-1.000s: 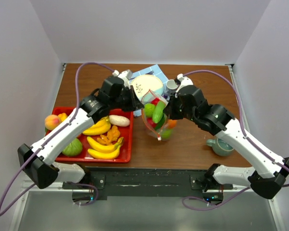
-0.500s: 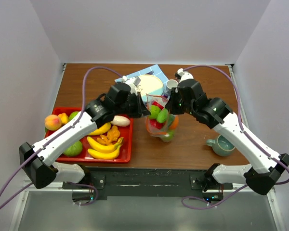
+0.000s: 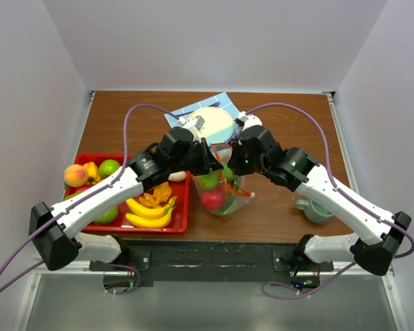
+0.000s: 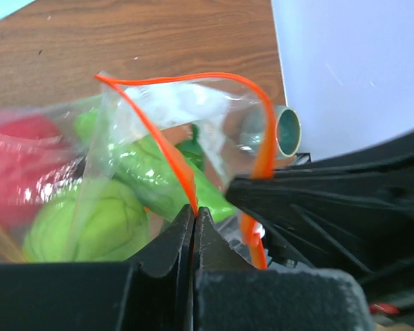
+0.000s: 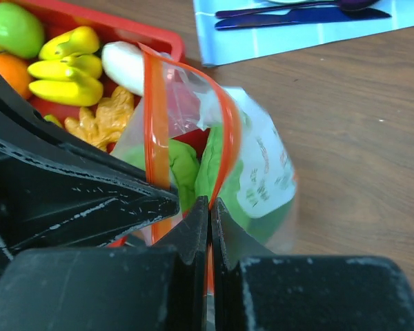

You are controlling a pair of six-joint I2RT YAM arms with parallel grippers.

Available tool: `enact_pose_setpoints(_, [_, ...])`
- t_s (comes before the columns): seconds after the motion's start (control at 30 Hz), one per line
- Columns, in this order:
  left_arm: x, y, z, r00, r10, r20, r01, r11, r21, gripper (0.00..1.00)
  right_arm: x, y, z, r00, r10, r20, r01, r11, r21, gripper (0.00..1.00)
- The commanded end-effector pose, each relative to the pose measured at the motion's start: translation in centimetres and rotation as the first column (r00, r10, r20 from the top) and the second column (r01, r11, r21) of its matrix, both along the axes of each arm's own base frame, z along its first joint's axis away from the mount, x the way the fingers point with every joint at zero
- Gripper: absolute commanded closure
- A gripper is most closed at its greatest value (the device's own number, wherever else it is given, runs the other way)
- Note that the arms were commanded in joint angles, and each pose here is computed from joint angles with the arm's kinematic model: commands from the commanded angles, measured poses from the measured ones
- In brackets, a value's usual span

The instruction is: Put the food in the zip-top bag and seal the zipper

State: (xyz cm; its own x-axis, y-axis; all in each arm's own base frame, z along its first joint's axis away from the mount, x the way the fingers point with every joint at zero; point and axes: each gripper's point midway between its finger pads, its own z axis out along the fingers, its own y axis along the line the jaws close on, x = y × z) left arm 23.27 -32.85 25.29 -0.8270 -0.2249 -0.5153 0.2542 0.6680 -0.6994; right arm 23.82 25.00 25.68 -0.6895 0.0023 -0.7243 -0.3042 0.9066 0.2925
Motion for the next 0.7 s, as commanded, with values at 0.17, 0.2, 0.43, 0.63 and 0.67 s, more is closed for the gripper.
enact_pose_setpoints(0.17, [1.9,1.3,1.6,0.987,0.156,0.029,-0.152,0.98,-0.127,1.0,0.6,0.1,4.8,0.986,0.035,0.161,-0.047,0.996,0.069,0.79])
enact_pose_setpoints(0.2, [2.0,1.5,1.3,0.987,0.16,0.024,-0.155,0.98,-0.122,1.0,0.4,0.2,4.8,0.985,0.051,0.162,-0.064,0.995,0.072,0.77])
enact_pose_setpoints(0.43, [3.1,3.1,0.6,0.982,0.186,0.021,-0.182,0.977,-0.114,1.0,-0.5,-0.8,4.8,0.968,0.141,0.21,-0.143,0.99,-0.002,0.41])
enact_pose_setpoints(0.63, [3.6,3.4,1.0,0.983,0.182,0.036,-0.177,0.977,-0.119,1.0,-3.2,-1.0,1.7,0.97,0.227,0.09,-0.223,0.973,-0.054,0.36])
enact_pose_setpoints(0.67, [3.6,3.3,0.9,0.983,0.178,0.034,-0.173,0.978,-0.119,1.0,-4.2,-1.3,0.7,0.968,0.242,0.059,-0.236,0.967,-0.091,0.36])
